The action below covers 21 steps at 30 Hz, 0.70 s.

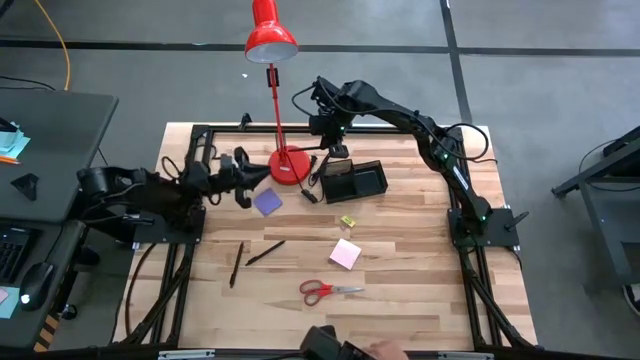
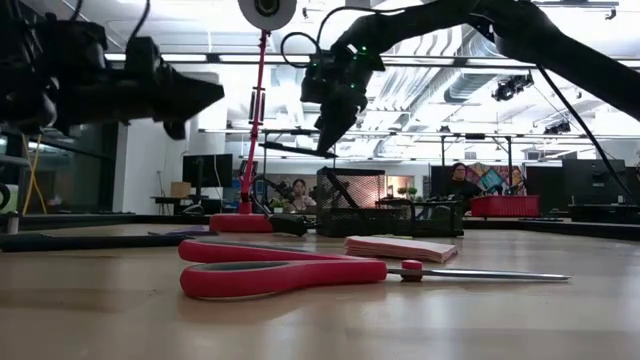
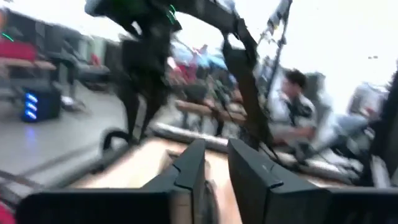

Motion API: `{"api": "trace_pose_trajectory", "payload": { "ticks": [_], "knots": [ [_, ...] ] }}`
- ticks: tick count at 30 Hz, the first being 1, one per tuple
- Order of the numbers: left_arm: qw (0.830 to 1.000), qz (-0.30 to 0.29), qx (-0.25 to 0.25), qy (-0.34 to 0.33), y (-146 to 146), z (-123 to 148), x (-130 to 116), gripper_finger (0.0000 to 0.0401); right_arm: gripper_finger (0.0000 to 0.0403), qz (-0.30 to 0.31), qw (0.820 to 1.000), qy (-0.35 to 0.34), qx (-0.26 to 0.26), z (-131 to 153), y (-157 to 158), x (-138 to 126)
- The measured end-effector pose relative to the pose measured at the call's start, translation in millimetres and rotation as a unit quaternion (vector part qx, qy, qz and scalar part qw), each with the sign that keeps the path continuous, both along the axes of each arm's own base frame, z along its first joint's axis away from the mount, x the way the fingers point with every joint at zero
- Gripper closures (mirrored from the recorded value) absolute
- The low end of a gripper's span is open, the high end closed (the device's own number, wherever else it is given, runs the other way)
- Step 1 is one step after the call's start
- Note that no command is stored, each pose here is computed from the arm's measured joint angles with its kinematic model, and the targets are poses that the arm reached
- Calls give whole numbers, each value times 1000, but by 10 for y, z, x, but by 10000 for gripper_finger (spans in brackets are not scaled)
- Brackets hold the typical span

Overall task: Pick and place office supplies into organizer
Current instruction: Put the black pen into the black desk organizer

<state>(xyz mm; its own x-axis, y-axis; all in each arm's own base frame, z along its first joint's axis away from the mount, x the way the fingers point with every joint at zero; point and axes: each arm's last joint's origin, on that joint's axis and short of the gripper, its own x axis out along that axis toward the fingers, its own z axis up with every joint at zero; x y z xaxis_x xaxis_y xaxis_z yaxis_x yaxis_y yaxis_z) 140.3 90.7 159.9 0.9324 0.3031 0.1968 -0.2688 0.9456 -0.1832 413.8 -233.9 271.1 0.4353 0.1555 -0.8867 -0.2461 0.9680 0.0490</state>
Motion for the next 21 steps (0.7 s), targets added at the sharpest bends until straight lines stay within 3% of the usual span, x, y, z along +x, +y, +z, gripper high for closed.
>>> {"api": "trace_pose_trajectory", "payload": {
  "ticks": [4, 10, 16, 21],
  "knots": [
    [1000, 23, 20, -1, 1, 16, -2, 303, 403, 9, 1000, -10, 20, 51, 35, -20],
    [993, 60, 98, 11, 10, 48, -13, 274, 403, 38, 998, -53, 17, 285, 95, -84],
    [990, 56, 130, 2, 39, 128, 39, 261, 403, 95, 986, -124, 49, 557, 263, -125],
    [985, 71, 155, -4, 79, 204, 85, 261, 403, 139, 980, -139, 39, 600, 494, -19]
  ]
}}
